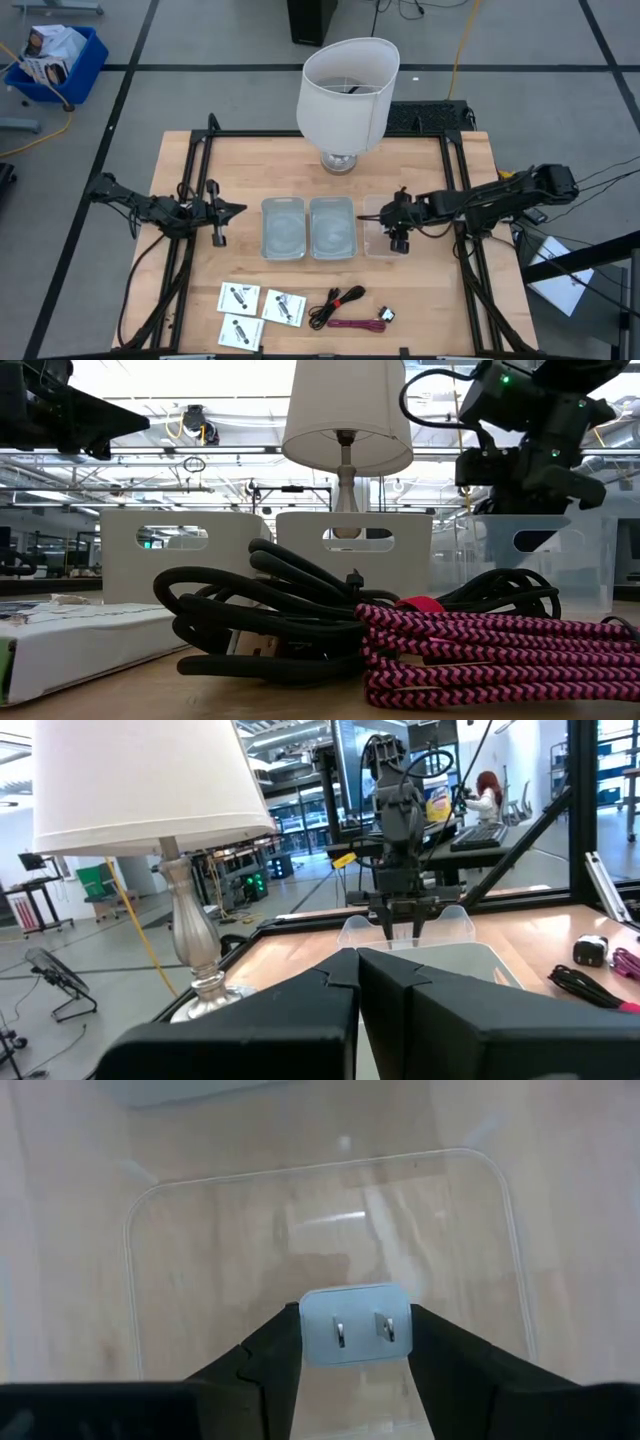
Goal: Pick and place items into bin
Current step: Put the white charger adapter into the transparent bin, then put the black charger adapter into the transparent bin
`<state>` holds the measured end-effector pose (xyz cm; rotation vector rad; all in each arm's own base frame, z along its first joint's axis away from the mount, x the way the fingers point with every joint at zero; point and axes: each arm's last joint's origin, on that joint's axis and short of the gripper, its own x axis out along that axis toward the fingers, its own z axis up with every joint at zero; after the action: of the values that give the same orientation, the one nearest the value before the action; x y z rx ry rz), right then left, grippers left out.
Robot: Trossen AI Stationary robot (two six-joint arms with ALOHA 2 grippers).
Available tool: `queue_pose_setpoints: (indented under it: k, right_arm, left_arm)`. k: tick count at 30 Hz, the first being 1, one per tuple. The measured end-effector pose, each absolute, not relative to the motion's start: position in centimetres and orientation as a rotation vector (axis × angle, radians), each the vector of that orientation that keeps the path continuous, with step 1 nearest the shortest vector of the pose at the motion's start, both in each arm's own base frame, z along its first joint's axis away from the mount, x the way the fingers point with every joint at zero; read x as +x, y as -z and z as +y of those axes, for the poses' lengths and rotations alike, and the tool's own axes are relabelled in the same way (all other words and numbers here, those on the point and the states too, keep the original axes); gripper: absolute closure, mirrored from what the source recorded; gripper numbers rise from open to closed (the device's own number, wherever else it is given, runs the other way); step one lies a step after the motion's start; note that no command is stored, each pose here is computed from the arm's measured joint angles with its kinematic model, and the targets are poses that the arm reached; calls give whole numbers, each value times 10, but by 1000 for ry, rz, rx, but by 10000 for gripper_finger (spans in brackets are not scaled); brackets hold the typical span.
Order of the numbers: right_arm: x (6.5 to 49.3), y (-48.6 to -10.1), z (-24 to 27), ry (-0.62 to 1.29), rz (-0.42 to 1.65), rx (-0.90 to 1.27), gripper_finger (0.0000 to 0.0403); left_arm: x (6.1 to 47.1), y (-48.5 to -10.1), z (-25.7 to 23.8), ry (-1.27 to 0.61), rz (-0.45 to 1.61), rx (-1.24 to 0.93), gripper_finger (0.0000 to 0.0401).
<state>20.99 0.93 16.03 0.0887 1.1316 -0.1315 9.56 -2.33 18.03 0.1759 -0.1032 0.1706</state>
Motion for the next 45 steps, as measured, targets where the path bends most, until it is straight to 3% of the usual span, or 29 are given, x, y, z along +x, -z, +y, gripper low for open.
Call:
queue_pose_setpoints:
  k: [16, 30, 39, 45]
  right_arm:
    - [203, -184, 9, 103, 986, 78, 168]
    - [175, -241, 26, -66, 605, 0, 163]
    - [164, -257, 50, -313, 481, 8, 192]
    - [162, -256, 56, -359, 487, -32, 267]
  left_arm:
    - [96, -180, -23, -170, -103, 169, 393]
    - [96, -180, -23, -170, -102, 168, 393]
    - [96, -180, -23, -171, -102, 169, 393]
    - [96, -180, -23, -171, -102, 169, 393]
